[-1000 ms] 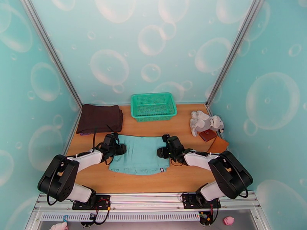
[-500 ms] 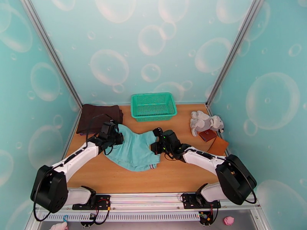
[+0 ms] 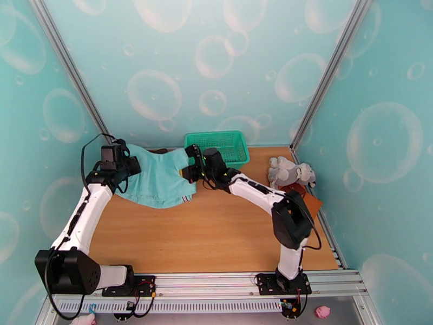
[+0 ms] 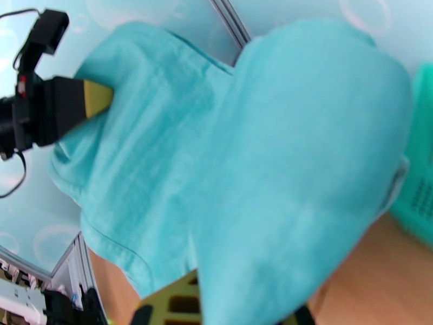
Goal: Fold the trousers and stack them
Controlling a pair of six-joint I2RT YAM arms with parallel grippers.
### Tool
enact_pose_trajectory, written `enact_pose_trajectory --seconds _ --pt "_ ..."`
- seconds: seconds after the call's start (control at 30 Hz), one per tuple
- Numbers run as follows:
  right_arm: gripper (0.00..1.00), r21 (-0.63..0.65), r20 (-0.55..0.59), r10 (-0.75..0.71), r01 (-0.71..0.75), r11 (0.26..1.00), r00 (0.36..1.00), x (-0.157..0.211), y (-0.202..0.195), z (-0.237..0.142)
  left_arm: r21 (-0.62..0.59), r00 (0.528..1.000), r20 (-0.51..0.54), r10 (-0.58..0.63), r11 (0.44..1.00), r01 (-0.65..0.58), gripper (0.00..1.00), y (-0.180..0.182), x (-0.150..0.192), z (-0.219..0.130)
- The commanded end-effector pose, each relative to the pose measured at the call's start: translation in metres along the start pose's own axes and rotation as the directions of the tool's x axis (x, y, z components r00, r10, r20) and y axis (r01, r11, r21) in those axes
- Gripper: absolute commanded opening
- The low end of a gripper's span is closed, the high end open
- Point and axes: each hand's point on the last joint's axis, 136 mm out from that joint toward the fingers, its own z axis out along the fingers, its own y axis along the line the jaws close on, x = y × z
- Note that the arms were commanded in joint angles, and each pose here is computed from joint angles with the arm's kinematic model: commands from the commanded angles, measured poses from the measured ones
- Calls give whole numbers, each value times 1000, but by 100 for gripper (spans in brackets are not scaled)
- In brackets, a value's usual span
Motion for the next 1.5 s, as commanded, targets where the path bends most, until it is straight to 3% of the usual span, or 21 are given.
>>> enact_pose_trajectory --seconds 0.0,0.17,0.3,0.67,0.7,0.77,0.83,0.87,0.9,1.03,1.07,1.17,1.27,1.47 --pt "0 -61 41 -39 42 997 998 -30 1 31 -6 997 69 -30 1000 31 0 21 -43 22" --pt "0 -114 139 50 -34 993 989 -60 -33 78 -53 996 34 -80 995 82 0 58 -71 70" --pt "0 -154 209 122 -91 984 970 -61 -64 95 -73 997 5 -78 994 79 0 69 -90 101" --pt "0 -82 242 182 -167 983 953 -29 -127 110 -196 985 -100 -138 974 117 0 118 -62 170" --pt "6 -72 245 180 -167 983 953 -26 -131 112 -206 984 -106 -142 971 118 0 122 -57 174" --pt "29 -68 255 171 -159 985 952 -24 -133 112 -219 984 -115 -137 970 109 0 128 -49 182" --pt "68 -70 254 164 -151 986 953 -26 -132 111 -224 983 -130 -133 969 102 0 134 -42 190" --pt "78 -71 253 154 -140 988 955 -30 -129 108 -232 982 -131 -133 967 100 15 138 -41 193" --pt "80 -66 239 148 -136 988 960 -31 -126 106 -238 983 -125 -132 966 100 32 140 -41 194" --pt "88 -32 259 97 -92 995 961 -56 -106 81 -236 995 -42 -93 968 80 74 134 -63 179" --pt "89 -15 275 79 -78 997 958 -65 -98 70 -245 997 -6 -82 966 78 96 131 -70 169" --pt "99 2 313 31 -33 999 949 -78 -75 41 -248 992 105 -76 964 100 99 121 -86 132" --pt "99 -9 351 8 -5 1000 936 -86 -49 14 -187 977 185 -105 972 140 99 99 -86 99" --pt "99 -121 365 -12 60 991 931 -101 -11 2 -32 935 283 -215 972 233 99 71 -46 53"
